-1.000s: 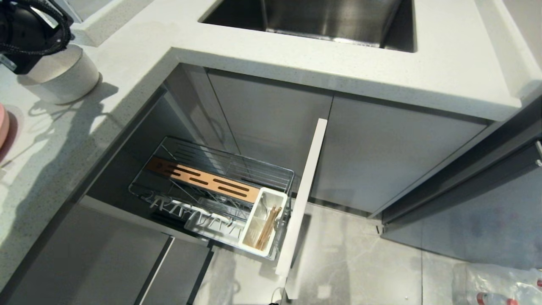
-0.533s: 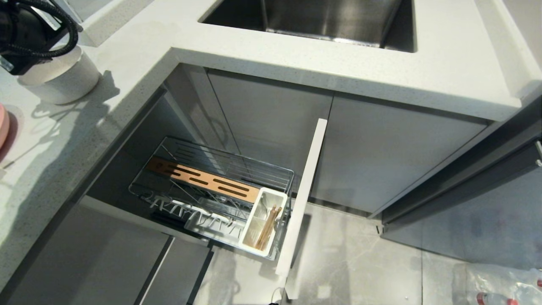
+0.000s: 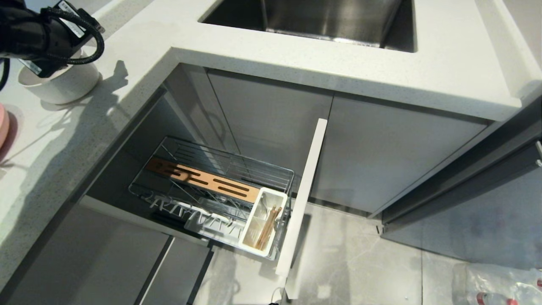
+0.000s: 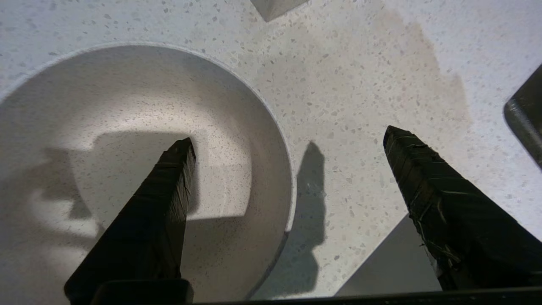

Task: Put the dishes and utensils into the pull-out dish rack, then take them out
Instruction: Pick up the bowl and place it in the cupboard

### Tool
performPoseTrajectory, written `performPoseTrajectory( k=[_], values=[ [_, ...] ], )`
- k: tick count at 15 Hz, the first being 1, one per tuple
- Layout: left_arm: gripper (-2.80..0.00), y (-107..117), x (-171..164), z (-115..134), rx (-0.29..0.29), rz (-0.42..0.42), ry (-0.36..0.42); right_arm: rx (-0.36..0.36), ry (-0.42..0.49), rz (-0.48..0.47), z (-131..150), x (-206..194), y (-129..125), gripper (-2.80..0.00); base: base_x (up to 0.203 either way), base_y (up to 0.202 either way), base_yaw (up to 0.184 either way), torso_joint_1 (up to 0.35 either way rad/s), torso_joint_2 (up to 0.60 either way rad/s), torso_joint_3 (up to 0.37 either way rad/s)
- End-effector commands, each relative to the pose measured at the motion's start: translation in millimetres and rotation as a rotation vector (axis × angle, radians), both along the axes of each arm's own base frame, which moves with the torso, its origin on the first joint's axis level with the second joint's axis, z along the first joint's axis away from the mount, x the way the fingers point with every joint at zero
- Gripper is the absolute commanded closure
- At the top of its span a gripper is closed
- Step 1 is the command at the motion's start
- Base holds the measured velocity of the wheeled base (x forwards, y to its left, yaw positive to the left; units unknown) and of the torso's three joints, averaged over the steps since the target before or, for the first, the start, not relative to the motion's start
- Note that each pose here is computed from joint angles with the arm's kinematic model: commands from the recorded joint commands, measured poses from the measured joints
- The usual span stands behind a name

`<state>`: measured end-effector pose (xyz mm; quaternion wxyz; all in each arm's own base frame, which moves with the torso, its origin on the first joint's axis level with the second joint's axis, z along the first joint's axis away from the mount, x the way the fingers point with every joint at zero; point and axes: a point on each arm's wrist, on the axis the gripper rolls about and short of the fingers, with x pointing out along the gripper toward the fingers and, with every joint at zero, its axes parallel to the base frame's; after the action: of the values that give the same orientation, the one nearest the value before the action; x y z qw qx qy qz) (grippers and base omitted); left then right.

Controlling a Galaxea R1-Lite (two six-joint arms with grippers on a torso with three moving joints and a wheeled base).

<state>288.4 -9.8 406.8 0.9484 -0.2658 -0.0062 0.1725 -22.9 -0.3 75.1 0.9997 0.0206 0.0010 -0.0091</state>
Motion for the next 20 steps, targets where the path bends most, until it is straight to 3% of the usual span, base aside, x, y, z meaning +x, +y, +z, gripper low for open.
performPoseTrajectory(
  k=[1,8,9,15,20],
  values=[
    [-2.8,-0.6,8.7,-6.2,0.004,0.002,0.021,0.0,0.002,0.0,-0.4,0.2,0.0,0.0,0.0,0.0,0.0,0.0,0.0,0.0],
    [-2.8,-0.9,15.0,-10.2,0.018,0.006,0.034,0.0,0.002,0.0,-0.4,0.2,0.0,0.0,0.0,0.0,0.0,0.0,0.0,0.0],
    [0.0,-0.8,15.1,-10.5,0.022,0.006,0.036,0.0,0.002,0.0,-0.4,0.2,0.0,0.0,0.0,0.0,0.0,0.0,0.0,0.0],
    [0.0,-0.5,10.2,-7.2,0.022,0.007,0.028,0.0,0.002,0.0,-0.4,0.2,0.0,0.0,0.0,0.0,0.0,0.0,0.0,0.0],
    [0.0,-1.6,-27.5,12.3,0.017,-0.011,-0.012,0.0,0.002,0.0,-0.4,0.2,0.0,0.0,0.0,0.0,0.0,0.0,0.0,0.0]
  ],
)
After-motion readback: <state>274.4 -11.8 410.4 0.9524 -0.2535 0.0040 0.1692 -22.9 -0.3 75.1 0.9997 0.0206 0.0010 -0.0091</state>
